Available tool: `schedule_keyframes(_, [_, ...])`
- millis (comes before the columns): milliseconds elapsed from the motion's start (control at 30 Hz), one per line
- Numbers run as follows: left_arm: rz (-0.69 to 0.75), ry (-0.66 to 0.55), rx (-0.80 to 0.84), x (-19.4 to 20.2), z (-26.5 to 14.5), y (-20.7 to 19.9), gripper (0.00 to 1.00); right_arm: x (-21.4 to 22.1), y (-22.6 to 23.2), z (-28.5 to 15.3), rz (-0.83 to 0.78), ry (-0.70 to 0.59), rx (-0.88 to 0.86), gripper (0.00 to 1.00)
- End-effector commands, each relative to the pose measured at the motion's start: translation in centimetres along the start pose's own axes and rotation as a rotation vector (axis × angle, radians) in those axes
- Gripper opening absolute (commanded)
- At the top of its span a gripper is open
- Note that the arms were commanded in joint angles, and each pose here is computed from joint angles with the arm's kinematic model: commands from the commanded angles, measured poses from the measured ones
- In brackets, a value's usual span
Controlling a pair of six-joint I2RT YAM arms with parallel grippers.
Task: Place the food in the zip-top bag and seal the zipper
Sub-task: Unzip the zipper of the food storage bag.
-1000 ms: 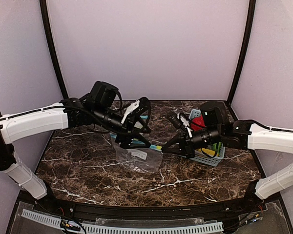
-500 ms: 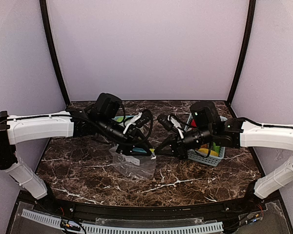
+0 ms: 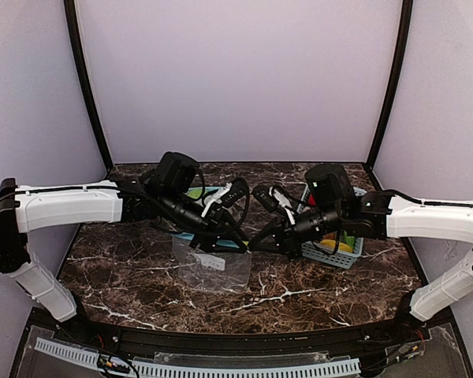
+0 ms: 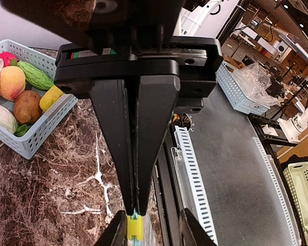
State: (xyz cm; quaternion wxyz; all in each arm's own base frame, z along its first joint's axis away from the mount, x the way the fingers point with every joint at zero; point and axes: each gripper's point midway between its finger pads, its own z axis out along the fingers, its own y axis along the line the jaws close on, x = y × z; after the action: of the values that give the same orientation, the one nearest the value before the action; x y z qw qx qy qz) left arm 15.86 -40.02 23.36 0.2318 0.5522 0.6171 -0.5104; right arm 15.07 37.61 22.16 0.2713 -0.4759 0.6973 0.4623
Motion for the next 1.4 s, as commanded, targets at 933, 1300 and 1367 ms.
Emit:
schedule_keyframes(933, [-0.012, 0.023, -0.017, 0.4, 0.3, 0.3, 0.01, -1.4, -0.7, -1.5, -0.042, -0.068, 0.11, 0.0])
schedule_keyframes(1300, [-0.005, 0.038, -0.034, 0.6, 0.2, 0.4, 0.01, -1.5, -2.8, -3.3, -0.04, -0.113, 0.28, 0.0])
schedule_keyframes(1367, [-0.002, 0.038, -0.037, 0.6, 0.2, 0.5, 0.01, -1.6, -3.2, -3.7, -0.036, -0.119, 0.312, 0.0])
